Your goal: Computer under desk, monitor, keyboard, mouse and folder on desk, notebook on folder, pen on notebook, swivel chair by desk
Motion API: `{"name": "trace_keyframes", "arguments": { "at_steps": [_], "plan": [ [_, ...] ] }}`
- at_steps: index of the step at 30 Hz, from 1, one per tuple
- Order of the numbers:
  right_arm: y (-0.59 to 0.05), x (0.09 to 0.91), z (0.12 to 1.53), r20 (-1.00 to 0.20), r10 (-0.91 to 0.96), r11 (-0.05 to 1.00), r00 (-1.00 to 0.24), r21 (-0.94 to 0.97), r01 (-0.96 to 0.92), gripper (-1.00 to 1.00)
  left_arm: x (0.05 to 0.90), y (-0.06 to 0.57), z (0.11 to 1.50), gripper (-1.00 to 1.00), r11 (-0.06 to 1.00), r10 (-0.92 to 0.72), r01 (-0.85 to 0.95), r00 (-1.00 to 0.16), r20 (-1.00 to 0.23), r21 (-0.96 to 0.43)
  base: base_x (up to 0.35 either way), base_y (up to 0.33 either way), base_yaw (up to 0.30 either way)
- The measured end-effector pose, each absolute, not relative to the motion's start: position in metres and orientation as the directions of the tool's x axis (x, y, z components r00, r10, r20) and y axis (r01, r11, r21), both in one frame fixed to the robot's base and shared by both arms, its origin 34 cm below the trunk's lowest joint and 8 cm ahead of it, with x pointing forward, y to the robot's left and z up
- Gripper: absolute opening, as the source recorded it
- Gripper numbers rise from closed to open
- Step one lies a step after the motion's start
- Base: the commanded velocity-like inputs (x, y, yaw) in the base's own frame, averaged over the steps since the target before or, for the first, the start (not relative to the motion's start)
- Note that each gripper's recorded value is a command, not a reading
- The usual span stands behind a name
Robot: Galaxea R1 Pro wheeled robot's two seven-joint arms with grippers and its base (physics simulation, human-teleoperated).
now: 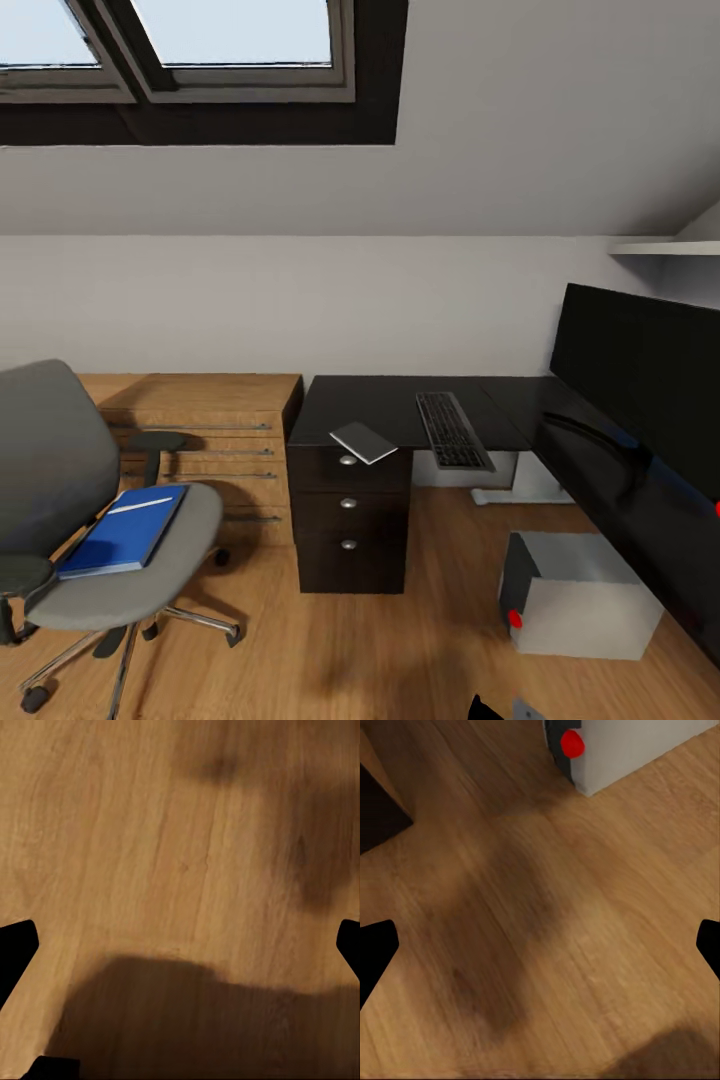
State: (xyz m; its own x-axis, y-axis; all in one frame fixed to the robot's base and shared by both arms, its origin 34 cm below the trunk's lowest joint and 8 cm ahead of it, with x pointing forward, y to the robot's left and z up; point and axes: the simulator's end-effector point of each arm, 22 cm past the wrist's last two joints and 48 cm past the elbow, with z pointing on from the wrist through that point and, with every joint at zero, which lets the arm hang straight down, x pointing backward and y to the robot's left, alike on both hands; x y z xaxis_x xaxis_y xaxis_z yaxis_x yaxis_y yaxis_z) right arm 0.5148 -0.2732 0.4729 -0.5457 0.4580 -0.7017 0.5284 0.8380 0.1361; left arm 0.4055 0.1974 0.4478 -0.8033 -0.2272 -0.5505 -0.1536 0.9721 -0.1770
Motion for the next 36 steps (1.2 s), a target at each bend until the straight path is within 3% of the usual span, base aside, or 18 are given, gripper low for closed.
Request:
{"name": "trace_keyframes", "arguments": {
  "at_steps": [27, 36],
  "plan": [
    [-0.2700, 0.5157, 0.4731, -0.709, 0.421, 0.862, -0.567, 0.117, 0.493, 1.00, 0.4053, 0.1965, 0.4476, 1.00, 0.972, -0.228, -0.154, -0.804, -0.549, -0.178, -0.328, -0.001, 0.019],
    [-0.2702, 0.5156, 0.4732, -0.709, 0.420, 0.862, -0.567, 0.117, 0.493, 1.00, 0.4048, 0.1962, 0.4473, 1.00, 0.972, -0.228, -0.154, -0.805, -0.547, -0.179, -0.290, -0.151, 0.000]
  ]
}}
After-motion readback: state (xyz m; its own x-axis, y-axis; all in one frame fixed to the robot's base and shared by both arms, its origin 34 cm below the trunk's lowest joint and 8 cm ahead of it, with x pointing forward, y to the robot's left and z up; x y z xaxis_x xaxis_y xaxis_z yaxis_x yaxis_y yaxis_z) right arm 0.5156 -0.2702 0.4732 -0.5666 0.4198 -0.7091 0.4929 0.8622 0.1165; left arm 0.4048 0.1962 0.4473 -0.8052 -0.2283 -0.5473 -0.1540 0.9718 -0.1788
